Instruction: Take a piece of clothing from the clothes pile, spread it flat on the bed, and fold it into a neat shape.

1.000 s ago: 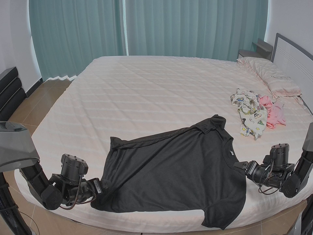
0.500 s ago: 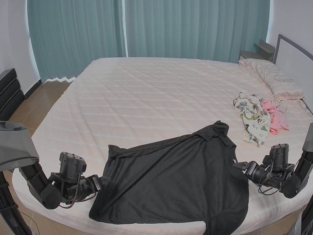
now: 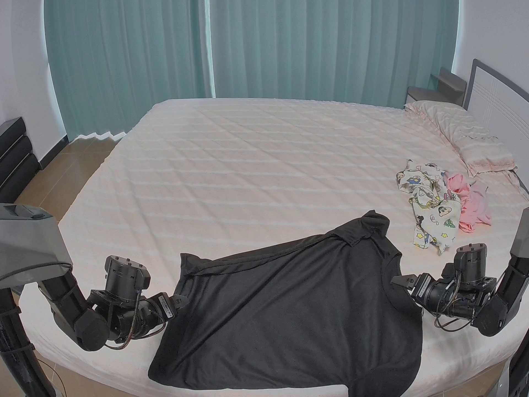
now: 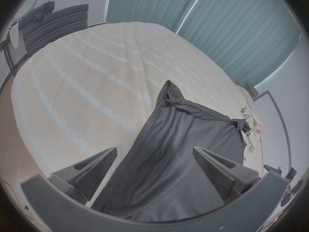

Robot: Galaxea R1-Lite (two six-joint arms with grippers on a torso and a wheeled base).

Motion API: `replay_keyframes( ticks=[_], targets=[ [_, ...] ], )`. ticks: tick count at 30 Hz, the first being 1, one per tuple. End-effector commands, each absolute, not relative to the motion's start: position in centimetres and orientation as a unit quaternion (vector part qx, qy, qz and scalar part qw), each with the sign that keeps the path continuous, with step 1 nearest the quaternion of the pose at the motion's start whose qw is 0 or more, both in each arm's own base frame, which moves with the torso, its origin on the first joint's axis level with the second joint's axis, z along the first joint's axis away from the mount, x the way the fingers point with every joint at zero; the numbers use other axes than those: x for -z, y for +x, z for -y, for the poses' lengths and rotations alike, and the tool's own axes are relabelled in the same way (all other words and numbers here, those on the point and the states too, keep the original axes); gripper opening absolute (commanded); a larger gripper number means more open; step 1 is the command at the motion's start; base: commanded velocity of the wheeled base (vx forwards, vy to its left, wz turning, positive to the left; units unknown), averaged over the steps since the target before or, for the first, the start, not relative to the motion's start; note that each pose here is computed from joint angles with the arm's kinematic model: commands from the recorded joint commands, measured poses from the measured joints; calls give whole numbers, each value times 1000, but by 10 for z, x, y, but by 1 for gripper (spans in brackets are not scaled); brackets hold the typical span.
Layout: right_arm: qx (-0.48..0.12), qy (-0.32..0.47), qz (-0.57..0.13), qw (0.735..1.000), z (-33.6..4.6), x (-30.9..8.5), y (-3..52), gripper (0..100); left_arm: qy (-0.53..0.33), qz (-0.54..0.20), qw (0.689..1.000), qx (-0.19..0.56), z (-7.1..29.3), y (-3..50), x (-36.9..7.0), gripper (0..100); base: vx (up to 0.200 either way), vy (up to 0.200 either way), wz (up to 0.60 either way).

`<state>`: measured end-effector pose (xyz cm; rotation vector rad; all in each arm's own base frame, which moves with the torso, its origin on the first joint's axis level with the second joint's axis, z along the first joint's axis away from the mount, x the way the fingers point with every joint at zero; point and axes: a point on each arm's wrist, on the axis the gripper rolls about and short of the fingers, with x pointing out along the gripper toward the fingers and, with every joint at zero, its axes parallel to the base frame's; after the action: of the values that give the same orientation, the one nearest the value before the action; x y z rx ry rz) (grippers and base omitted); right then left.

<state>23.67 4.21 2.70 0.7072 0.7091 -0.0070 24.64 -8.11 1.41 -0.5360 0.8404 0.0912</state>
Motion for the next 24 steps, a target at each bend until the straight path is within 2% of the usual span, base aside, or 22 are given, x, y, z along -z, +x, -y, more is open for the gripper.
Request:
replay_keyframes(
  ticks=[1, 13, 16, 24],
  targets=[
    [3, 339, -340, 877, -42, -27, 236, 100, -257, -405, 876, -45, 82, 247, -12, 100, 0, -200, 0],
    [2, 339, -338, 878, -42, -29, 236, 100, -274, -396, 875, -50, 84, 255, -11, 100, 0, -17, 0],
    [-1, 340, -331, 880, -42, -33, 234, 100, -304, -374, 875, -44, 89, 265, -15, 100, 0, 0, 0],
    [-4, 340, -328, 881, -42, -37, 228, 100, -304, -360, 881, -47, 104, 306, 0, 100, 0, 0, 0]
  ],
)
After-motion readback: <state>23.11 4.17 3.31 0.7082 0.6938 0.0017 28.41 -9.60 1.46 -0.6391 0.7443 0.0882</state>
